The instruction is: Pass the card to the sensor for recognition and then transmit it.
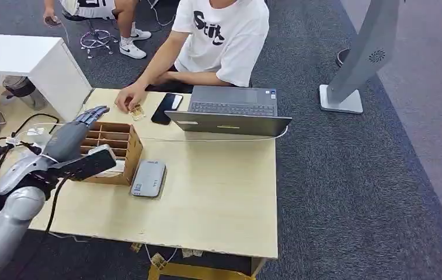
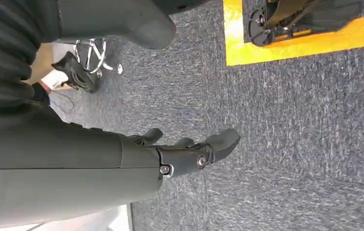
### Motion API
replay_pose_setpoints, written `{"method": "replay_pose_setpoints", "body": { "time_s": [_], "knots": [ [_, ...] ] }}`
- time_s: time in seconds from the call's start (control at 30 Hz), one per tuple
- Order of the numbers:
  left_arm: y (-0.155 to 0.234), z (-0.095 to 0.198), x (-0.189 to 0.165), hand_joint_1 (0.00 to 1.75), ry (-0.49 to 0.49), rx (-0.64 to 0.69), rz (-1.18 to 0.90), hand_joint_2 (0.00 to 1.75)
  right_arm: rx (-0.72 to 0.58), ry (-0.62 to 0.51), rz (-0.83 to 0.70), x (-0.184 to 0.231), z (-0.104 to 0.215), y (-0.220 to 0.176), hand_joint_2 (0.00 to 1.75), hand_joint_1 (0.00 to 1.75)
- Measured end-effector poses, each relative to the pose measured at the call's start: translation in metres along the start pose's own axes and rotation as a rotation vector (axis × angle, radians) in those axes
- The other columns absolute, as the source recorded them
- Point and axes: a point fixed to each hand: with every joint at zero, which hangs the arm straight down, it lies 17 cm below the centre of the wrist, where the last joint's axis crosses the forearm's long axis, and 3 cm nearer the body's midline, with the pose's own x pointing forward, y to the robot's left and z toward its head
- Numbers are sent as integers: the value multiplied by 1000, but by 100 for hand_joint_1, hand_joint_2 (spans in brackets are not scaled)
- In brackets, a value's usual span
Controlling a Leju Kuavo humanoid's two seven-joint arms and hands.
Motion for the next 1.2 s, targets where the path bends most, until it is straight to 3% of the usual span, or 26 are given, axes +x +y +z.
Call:
{"method": "replay_pose_setpoints", "body": {
  "time_s": [0.2, 0.4, 1.2],
  "knots": [
    [-2, 46, -34, 0, 66, -68, -178, 175, -6, 18, -25, -4, 0, -2, 175, 0],
    [-14, 65, -34, 0, 66, -103, -240, 175, -7, 23, -28, -4, -1, -3, 175, 0],
    [-45, 36, -34, 0, 114, -62, -282, 175, 7, 16, 6, -1, 1, 3, 175, 0]
  ]
}}
